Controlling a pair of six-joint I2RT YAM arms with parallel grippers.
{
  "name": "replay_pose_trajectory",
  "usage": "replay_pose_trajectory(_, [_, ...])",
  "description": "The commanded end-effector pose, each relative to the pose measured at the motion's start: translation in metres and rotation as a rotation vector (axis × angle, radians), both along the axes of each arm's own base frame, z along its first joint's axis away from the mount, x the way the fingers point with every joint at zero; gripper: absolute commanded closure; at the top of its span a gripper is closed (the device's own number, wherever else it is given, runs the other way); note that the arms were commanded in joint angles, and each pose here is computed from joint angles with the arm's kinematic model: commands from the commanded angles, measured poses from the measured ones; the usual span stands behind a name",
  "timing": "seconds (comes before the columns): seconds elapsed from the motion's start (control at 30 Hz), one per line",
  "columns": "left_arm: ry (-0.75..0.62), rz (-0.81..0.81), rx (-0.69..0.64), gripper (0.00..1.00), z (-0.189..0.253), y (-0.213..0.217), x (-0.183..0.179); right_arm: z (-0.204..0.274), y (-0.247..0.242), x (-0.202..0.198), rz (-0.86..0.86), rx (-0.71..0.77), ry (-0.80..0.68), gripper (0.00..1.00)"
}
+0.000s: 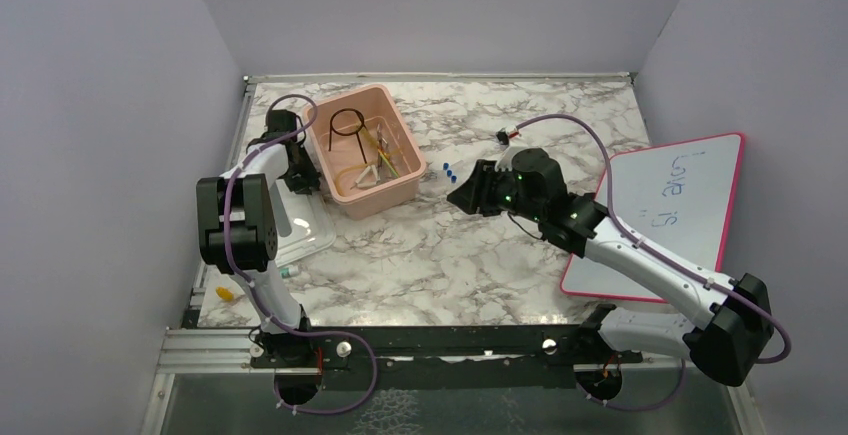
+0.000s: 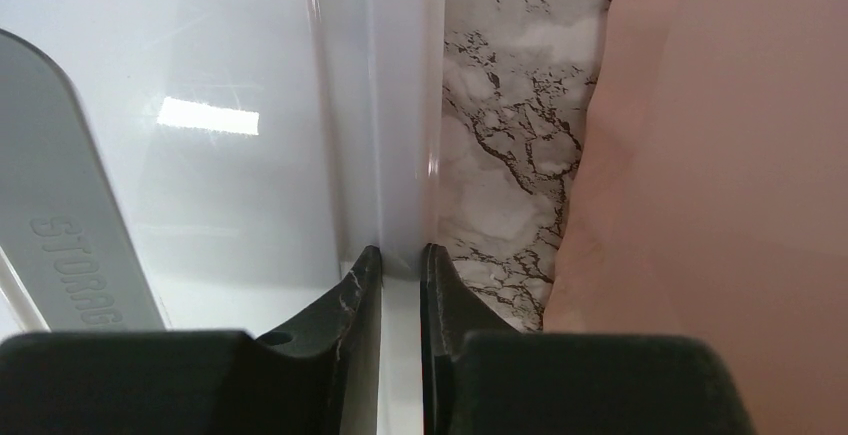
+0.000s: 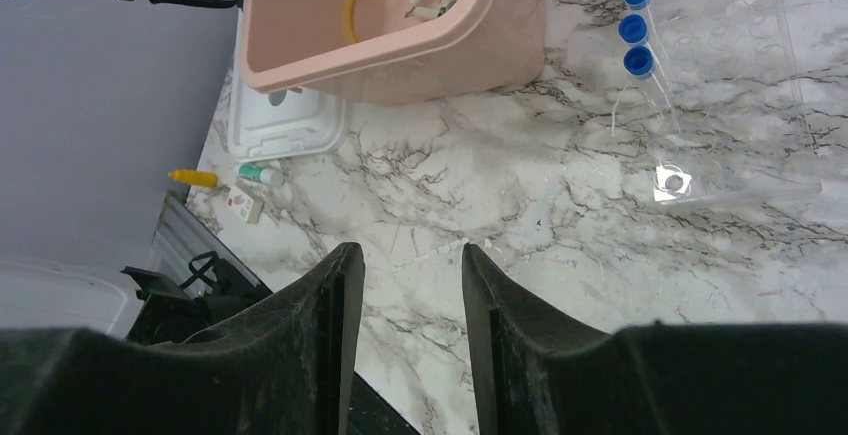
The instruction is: Organize the chemistry lab equipment
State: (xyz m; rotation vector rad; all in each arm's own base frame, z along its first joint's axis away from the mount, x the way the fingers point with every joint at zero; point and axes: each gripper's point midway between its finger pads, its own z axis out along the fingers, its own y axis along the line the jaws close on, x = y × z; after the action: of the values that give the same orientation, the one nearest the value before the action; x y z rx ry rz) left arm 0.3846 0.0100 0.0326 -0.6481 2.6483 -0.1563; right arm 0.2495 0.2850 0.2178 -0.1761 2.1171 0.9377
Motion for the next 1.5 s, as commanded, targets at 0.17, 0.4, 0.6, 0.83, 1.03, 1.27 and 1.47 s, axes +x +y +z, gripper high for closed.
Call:
replay_pose_trajectory(0.17, [-0.117,-0.001,0.038,0.98,0.051,0.004,-0.004,0.003,0.009,0.003,0.029,-0.021,-0.008,0.55])
replay_pose_trajectory(0.4, [-0.252,0.028,0.042,1.00,0.098,0.004,-0.022,0.004,0.039,-0.007,0.091,-0.029,0.006,0.54])
replay_pose_trajectory(0.6, [-0.360,0.046,0.023,1.00,0.126,-0.001,-0.035,0.004,0.083,-0.022,0.170,-0.029,0.001,0.50])
replay_pose_trajectory(0.83, [-0.476,0.048,0.055,1.00,0.172,0.003,-0.041,0.011,0.139,-0.036,0.253,-0.033,-0.043,0.47])
replay_pose_trajectory(1.03, [-0.556,-0.050,-0.031,1.00,0.212,-0.019,-0.042,0.028,0.162,-0.030,0.292,0.011,-0.103,0.45])
replay_pose_trajectory(1.27, [-0.636,-0.161,-0.213,1.00,0.247,-0.056,-0.041,0.051,0.170,-0.014,0.245,0.033,-0.169,0.44])
replay_pose_trajectory(1.47, [-0.656,-0.190,-0.325,1.00,0.262,-0.073,-0.031,0.060,0.176,-0.002,0.234,0.009,-0.212,0.42])
